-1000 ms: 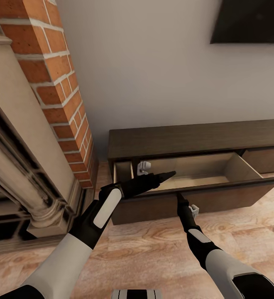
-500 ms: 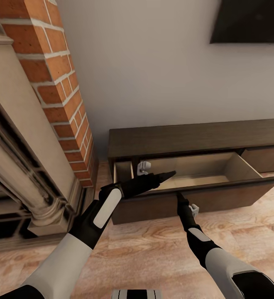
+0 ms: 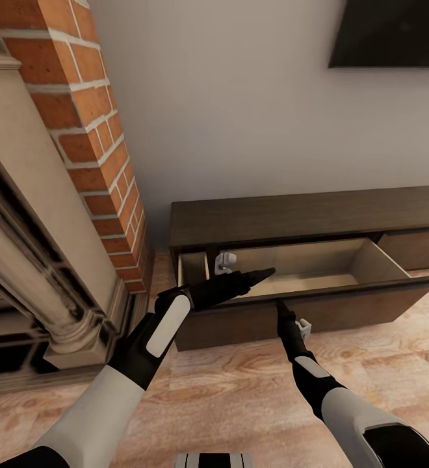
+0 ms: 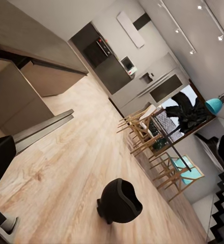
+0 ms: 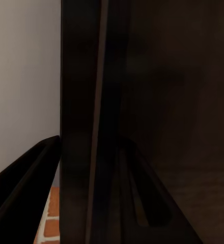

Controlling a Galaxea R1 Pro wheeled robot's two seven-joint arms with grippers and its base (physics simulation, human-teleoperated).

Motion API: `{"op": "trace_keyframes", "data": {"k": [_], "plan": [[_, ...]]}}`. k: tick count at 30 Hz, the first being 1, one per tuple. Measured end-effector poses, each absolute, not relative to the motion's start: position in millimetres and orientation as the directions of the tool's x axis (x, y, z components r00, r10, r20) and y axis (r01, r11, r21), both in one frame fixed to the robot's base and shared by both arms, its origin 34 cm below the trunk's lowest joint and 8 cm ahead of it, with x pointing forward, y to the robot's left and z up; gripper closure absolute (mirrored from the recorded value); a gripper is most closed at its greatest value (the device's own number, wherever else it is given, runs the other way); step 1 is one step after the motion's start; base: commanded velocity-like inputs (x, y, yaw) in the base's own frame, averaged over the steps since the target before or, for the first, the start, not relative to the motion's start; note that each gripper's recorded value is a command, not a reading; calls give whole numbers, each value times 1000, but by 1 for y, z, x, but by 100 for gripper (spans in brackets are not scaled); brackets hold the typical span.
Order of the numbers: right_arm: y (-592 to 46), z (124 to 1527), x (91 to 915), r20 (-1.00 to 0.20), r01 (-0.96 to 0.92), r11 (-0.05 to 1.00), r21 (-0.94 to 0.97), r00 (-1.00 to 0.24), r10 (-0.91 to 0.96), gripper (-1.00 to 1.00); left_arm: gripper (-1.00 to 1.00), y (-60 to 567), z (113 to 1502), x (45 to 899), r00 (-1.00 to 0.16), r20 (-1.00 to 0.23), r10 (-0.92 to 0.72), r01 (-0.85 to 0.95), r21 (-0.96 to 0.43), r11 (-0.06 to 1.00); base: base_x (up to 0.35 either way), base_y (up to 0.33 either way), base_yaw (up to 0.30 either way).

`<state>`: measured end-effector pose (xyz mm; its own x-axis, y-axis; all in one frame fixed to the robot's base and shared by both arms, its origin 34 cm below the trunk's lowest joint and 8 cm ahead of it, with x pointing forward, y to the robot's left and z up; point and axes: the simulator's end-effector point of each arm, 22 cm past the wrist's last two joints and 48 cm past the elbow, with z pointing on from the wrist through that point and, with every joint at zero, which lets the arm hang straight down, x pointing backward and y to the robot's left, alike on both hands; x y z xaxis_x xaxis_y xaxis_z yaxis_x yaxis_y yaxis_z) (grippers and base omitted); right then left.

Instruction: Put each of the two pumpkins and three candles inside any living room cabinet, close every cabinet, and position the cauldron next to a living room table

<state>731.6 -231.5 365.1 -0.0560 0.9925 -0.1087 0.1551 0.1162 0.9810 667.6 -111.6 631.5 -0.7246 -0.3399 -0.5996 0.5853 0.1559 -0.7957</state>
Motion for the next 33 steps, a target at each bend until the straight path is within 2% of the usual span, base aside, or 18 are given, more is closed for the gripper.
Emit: {"op": "trace_keyframes", "data": {"k": [7, 8, 9, 27, 33], "plan": [[-231, 365, 732, -109, 155, 117, 981, -56, 992, 100, -100, -112, 632, 668, -724, -600, -340, 586, -795, 156, 0, 0, 0], [-231, 365, 732, -109, 155, 117, 981, -56, 992, -100, -100, -112, 632, 668, -724, -600, -340, 586, -795, 156, 0, 0, 0], [-209, 360, 724, -126, 154, 143, 978, -112, 986, -100, -100, -112, 632, 668, -724, -600, -340, 586, -795, 156, 0, 0, 0], [-209, 360, 724, -125, 155, 141, 978, -111, 986, -100, -100, -112, 632, 668, -724, -600, -340, 586, -795, 156, 0, 0, 0], [-209, 358, 724, -125, 162, 142, 976, -112, 986, -100, -100, -112, 632, 668, -724, -600, -340, 586, -795, 156, -116, 0, 0]]}}
